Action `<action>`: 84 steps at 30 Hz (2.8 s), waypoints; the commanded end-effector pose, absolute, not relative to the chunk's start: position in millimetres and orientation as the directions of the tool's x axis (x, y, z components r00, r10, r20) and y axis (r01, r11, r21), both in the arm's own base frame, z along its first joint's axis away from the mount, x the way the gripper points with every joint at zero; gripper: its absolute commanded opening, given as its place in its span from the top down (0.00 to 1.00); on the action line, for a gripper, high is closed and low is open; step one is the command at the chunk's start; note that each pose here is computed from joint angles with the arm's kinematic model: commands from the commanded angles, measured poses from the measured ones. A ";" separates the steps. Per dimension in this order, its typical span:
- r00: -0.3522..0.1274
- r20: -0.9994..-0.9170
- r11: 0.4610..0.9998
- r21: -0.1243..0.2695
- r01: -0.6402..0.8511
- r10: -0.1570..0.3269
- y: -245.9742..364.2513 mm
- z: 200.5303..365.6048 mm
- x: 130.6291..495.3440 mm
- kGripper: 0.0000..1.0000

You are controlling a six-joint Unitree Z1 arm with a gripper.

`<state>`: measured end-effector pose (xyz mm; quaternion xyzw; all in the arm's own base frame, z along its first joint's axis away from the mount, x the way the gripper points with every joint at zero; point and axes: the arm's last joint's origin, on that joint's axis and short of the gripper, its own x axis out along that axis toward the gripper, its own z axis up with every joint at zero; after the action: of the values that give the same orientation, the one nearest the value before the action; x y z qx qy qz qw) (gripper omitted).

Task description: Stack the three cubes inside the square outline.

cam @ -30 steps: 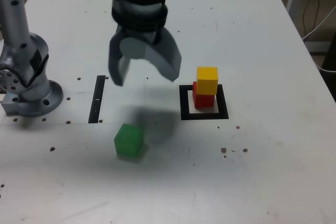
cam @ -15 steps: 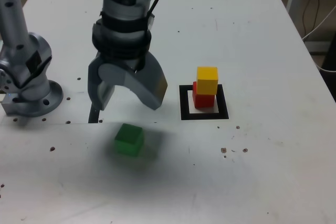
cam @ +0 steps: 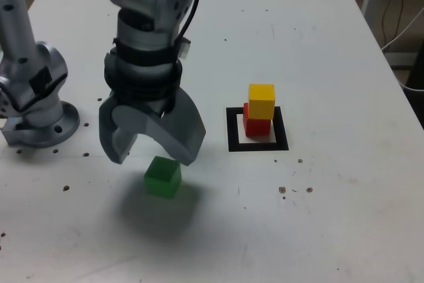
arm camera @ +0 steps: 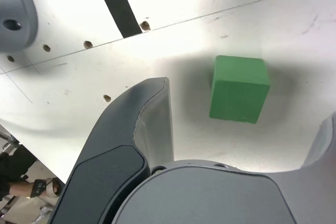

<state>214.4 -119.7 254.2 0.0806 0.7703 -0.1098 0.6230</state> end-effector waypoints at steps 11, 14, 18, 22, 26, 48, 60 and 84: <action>-0.227 -0.974 0.960 -0.079 0.268 -0.017 -128.1 235.5 221.7 0.00; -0.229 -0.973 0.960 -0.086 0.268 -0.023 -128.1 228.6 221.2 0.00; -0.239 -0.970 0.957 -0.099 0.271 -0.033 -129.0 218.7 221.4 0.00; -0.246 -0.968 0.955 -0.110 0.276 -0.040 -130.5 211.7 223.2 0.00; -0.249 -0.968 0.954 -0.113 0.278 -0.043 -131.5 207.7 224.5 0.01; -0.267 -0.963 0.957 -0.116 0.268 -0.042 -131.7 198.1 224.1 0.53; -0.259 -0.965 0.957 -0.110 0.268 -0.038 -131.8 198.2 225.1 0.62; -0.237 -0.970 0.963 -0.020 0.268 0.046 -132.7 222.3 237.2 0.62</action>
<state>235.1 -132.5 219.4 0.0988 0.7792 -0.0965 0.6114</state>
